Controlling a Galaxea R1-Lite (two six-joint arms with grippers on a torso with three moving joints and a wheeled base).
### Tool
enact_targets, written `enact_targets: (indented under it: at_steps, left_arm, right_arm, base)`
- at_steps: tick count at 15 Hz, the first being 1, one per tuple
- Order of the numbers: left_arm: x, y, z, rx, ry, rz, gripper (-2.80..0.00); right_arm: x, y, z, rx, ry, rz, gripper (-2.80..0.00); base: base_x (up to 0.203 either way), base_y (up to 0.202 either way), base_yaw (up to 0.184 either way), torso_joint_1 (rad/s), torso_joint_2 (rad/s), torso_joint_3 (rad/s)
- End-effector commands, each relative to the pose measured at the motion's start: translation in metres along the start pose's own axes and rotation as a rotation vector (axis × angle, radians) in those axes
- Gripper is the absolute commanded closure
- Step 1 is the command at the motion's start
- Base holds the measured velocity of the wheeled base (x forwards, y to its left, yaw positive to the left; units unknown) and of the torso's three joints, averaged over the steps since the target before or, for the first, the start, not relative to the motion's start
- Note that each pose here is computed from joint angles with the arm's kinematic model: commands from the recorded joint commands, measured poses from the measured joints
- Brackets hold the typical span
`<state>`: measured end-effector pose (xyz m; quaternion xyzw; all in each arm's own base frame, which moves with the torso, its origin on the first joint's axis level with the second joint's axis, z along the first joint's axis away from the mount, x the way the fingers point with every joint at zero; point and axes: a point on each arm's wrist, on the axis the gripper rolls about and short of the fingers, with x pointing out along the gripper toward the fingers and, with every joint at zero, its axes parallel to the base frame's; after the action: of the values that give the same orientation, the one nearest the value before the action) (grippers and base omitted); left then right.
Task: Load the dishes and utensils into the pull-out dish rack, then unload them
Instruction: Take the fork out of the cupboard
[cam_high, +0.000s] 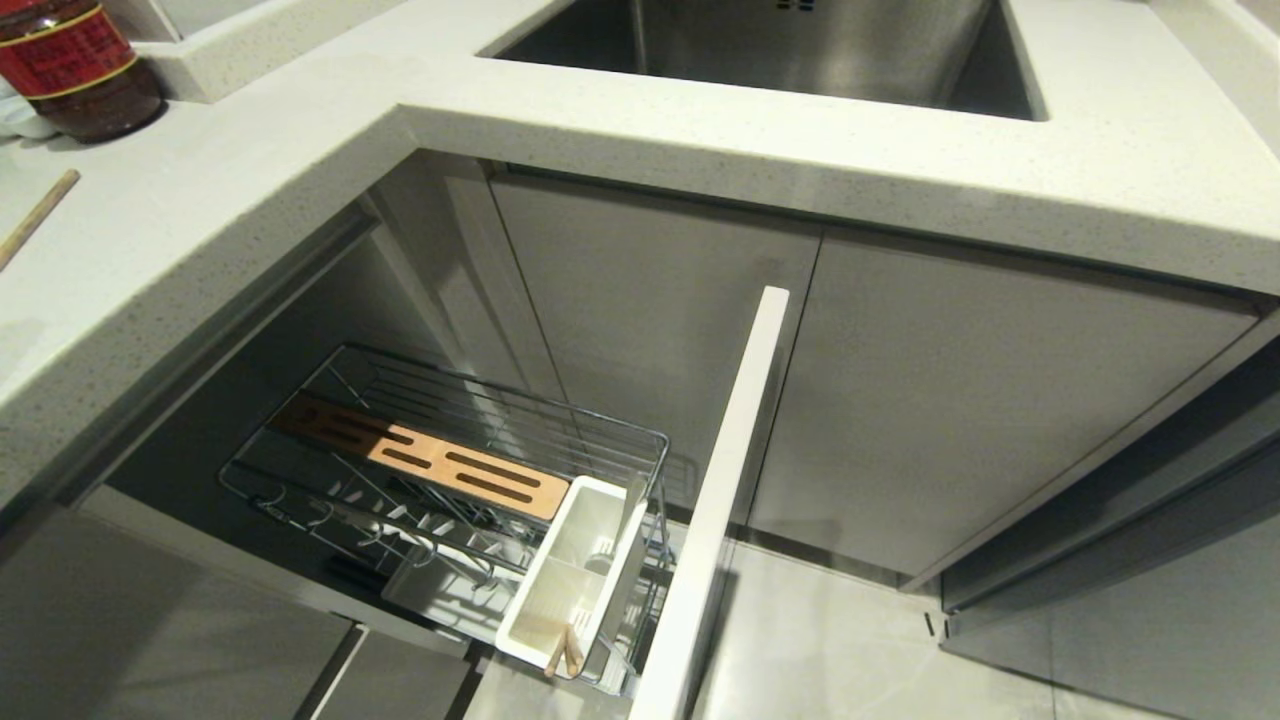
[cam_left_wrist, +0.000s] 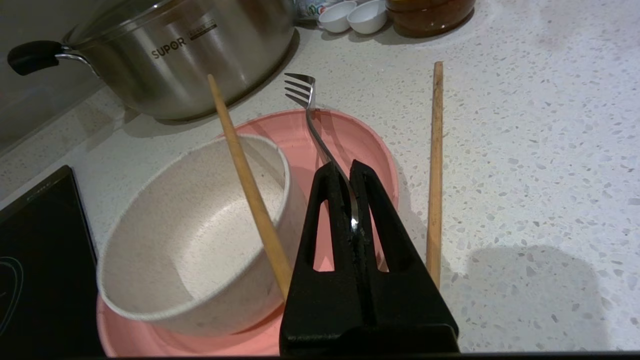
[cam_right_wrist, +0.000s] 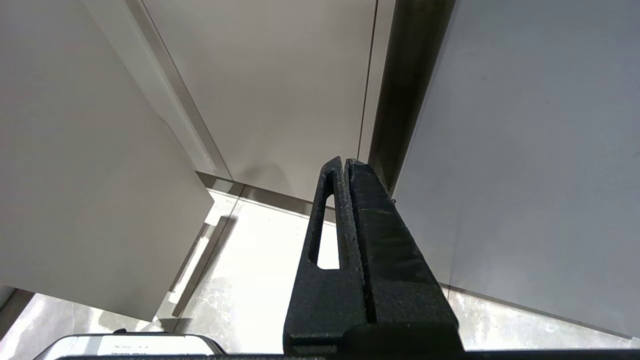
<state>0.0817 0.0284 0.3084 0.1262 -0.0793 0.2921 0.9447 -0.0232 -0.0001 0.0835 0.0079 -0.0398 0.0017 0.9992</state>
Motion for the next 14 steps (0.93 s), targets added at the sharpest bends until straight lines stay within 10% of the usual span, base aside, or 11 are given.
enact_targets:
  at_steps: [1, 14]
  left_arm:
    - [-0.007, 0.003, 0.002, -0.006, -0.020, 0.013, 0.00]
    - [-0.017, 0.009, -0.001, -0.026, -0.005, 0.100, 0.00]
  right_arm:
    - [0.002, 0.000, -0.007, 0.000, 0.026, 0.000, 0.00]
    - [0.002, 0.000, -0.007, 0.000, 0.026, 0.000, 0.00]
  base:
    - [0.000, 0.000, 0.000, 0.000, 0.00, 0.000]
    - [0.000, 0.000, 0.000, 0.000, 0.00, 0.000]
